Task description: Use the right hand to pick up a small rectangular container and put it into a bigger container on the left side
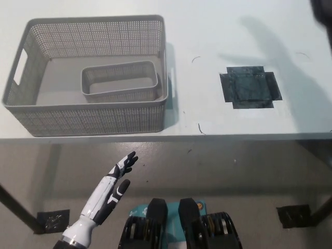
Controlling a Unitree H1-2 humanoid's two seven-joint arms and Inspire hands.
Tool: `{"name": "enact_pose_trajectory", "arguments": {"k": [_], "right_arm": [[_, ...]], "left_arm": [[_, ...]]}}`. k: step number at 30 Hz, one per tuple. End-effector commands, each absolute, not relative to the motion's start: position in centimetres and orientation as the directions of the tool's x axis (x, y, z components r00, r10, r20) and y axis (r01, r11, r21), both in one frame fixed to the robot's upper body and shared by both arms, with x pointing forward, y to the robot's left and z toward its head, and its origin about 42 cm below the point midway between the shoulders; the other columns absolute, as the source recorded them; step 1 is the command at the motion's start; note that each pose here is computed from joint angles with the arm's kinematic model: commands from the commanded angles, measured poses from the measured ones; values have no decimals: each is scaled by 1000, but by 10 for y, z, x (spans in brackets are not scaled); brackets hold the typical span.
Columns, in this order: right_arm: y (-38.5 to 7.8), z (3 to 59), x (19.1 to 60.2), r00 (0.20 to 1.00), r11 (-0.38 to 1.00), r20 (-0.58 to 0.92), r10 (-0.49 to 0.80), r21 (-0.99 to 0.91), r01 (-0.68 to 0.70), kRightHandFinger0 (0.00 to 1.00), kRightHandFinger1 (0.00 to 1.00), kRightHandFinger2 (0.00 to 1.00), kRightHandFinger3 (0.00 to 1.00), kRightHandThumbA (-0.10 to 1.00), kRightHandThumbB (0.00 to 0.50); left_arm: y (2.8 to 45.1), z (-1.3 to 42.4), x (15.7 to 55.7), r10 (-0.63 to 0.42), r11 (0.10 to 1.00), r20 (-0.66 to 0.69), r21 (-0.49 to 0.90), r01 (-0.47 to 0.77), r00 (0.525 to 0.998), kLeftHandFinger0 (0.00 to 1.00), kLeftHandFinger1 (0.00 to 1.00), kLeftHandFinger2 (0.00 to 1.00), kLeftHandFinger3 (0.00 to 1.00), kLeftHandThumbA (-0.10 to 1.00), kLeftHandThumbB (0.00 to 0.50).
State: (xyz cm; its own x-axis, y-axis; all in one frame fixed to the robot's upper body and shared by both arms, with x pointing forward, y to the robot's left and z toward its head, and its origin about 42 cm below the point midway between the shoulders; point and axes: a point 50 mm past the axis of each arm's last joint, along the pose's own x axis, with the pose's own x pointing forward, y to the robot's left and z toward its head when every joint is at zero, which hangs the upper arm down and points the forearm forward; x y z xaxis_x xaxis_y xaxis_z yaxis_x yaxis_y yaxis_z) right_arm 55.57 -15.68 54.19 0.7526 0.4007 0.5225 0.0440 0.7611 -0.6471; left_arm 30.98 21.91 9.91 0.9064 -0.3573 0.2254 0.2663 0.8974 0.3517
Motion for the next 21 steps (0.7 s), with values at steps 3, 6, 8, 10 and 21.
{"name": "enact_pose_trajectory", "arguments": {"k": [3, 6, 8, 10, 21], "right_arm": [[-221, 514, 271, 104, 907, 907, 408, -389, -159, 1000, 1000, 1000, 1000, 1000, 450], [-198, 478, 217, -4, 899, 915, 403, -397, -182, 1000, 1000, 1000, 1000, 816, 499], [-187, 453, 208, -55, 925, 932, 358, -362, -112, 1000, 1000, 1000, 1000, 839, 367], [-172, 430, 200, -57, 952, 953, 299, -302, -56, 1000, 1000, 1000, 1000, 869, 427], [-151, 331, 201, 176, 933, 924, 339, -305, -192, 1000, 1000, 1000, 1000, 1000, 417]], "left_arm": [[220, 114, 323, -364, 895, 283, 371, 249, 887, 1000, 1000, 1000, 1000, 1000, 297], [219, 112, 320, -363, 894, 284, 375, 246, 887, 1000, 1000, 1000, 1000, 1000, 303], [218, 110, 320, -365, 894, 282, 374, 249, 887, 1000, 1000, 1000, 1000, 1000, 295], [217, 108, 319, -368, 894, 279, 368, 255, 887, 1000, 1000, 1000, 1000, 1000, 296], [220, 109, 322, -377, 890, 283, 375, 260, 882, 1000, 1000, 1000, 1000, 995, 295]]}}
